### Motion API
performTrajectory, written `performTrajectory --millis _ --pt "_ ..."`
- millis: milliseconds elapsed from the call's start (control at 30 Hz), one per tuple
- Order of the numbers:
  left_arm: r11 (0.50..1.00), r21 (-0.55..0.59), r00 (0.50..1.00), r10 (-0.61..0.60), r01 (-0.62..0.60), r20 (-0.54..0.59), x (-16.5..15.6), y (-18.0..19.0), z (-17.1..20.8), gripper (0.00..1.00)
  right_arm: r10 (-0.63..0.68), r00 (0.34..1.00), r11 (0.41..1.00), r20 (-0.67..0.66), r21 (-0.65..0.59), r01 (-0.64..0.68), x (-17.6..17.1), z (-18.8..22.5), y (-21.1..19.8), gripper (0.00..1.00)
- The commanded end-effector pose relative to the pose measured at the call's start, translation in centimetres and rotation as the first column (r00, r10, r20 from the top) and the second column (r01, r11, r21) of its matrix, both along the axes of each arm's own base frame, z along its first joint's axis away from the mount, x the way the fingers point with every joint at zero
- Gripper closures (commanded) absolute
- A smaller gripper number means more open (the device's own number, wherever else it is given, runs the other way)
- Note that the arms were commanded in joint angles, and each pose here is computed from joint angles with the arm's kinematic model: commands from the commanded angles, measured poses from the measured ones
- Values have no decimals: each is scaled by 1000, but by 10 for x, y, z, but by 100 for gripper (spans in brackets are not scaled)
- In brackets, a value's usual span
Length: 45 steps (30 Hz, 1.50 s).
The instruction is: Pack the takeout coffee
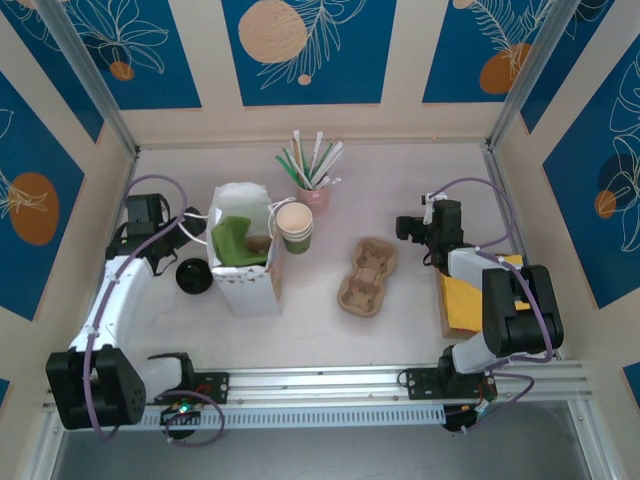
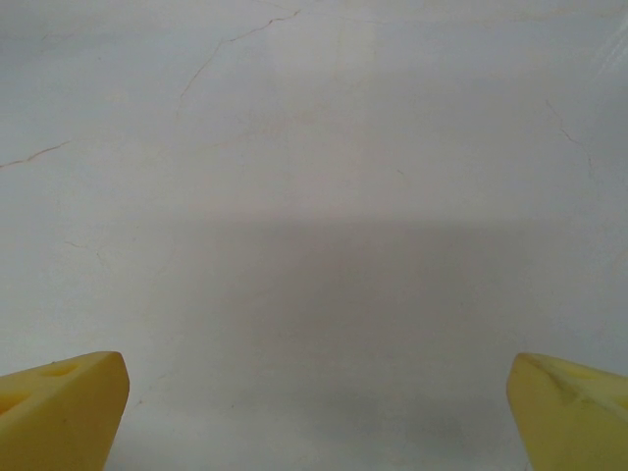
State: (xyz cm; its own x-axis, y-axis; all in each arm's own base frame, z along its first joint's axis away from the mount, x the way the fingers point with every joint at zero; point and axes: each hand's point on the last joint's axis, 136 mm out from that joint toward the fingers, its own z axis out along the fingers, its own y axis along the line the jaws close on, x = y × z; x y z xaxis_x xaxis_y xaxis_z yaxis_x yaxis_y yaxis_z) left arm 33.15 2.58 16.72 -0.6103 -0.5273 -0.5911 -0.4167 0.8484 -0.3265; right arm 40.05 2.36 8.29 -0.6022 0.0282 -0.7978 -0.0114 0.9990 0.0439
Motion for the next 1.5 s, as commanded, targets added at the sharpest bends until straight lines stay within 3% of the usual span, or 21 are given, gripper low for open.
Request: performTrajectory --millis 0,133,300,433,600,967,1167,1467 --pt "994 102 998 33 -38 47 16 25 11 0 12 1000 1000 25 -6 -12 2 7 1 1" --pt "969 243 995 26 -49 97 34 44 -1 0 25 998 1000 49 9 -25 4 10 3 1" --pt "947 320 967 -46 -37 249 48 42 -26 0 47 993 998 111 42 -52 4 18 4 1" --pt "923 385 961 -105 -3 257 53 40 -46 0 71 986 995 149 62 -81 4 22 7 1" --pt "904 423 925 -215 67 313 58 14 -64 0 100 976 988 193 93 -119 3 19 10 1" --pt "852 501 860 -365 153 357 58 -18 -60 0 111 961 984 255 108 -143 -6 11 10 1" --pt "833 536 835 -389 140 388 57 -25 -70 0 111 960 984 256 107 -142 -5 11 10 1" --pt "828 536 840 -403 165 364 59 -29 -72 0 112 960 985 255 101 -141 -5 10 10 1"
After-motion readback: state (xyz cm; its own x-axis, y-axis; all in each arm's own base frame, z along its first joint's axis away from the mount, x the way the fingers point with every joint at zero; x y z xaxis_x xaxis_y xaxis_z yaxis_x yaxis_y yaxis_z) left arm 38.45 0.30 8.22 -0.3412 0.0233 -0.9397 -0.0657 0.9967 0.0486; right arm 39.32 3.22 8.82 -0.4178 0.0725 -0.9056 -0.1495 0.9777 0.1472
